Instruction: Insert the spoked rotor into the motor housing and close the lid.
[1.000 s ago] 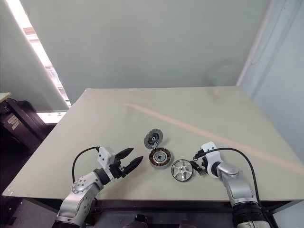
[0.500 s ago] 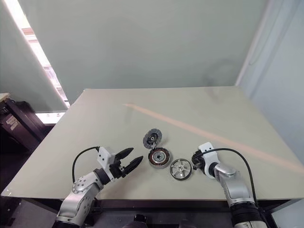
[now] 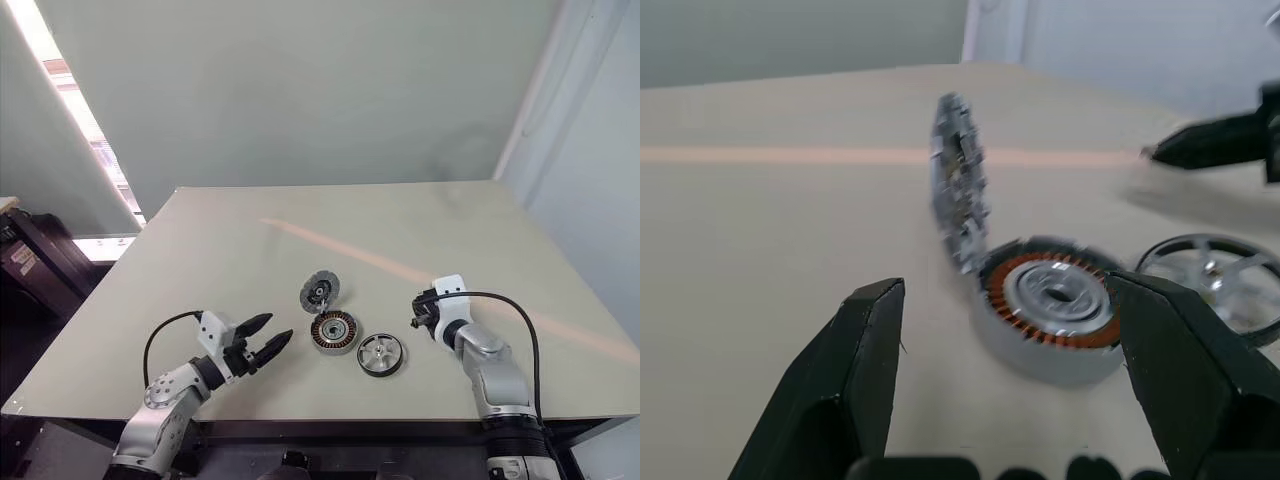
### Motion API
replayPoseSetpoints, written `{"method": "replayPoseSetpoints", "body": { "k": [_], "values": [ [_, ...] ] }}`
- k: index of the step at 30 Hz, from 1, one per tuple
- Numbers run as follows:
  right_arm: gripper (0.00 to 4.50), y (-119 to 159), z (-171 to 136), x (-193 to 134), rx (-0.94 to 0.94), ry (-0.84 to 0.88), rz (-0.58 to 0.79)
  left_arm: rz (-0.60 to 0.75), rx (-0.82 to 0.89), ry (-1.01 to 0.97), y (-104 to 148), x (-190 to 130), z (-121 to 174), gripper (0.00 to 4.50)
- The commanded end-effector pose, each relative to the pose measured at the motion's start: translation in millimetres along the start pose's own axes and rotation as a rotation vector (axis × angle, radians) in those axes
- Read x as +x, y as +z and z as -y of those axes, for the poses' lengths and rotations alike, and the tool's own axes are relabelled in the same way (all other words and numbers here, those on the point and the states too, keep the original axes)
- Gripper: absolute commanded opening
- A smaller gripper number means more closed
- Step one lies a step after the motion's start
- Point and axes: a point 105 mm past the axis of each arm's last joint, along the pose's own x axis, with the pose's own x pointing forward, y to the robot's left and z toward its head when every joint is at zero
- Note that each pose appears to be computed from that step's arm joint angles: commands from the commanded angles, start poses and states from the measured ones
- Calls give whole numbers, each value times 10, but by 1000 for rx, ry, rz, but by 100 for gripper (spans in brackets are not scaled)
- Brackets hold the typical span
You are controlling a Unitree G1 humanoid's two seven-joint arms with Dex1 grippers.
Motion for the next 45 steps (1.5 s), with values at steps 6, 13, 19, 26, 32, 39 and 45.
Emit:
{"method": "replayPoseSetpoints", "body": {
  "k": [6, 13, 19, 26, 32, 39, 45],
  "values": [
    [80, 379, -584, 67, -46, 175, 53, -4, 66, 28, 64, -142, -117, 343],
    [80, 377, -1049, 200, -61, 303, 20, -9, 58, 23, 54, -162, -81, 343],
    [80, 292, -1205, 274, -69, 342, -19, -12, 56, 18, 52, -166, -55, 343],
    [80, 188, -1354, 298, -77, 391, -53, -19, 54, 5, 39, -160, -9, 343],
    [80, 140, -1424, 330, -73, 404, -65, -22, 53, -2, 29, -147, 15, 343],
    [80, 97, -1432, 356, -76, 404, -74, -20, 54, -8, 34, -135, 34, 343],
    [80, 72, -1417, 364, -84, 400, -80, -20, 55, -14, 36, -134, 48, 343]
  ]
}}
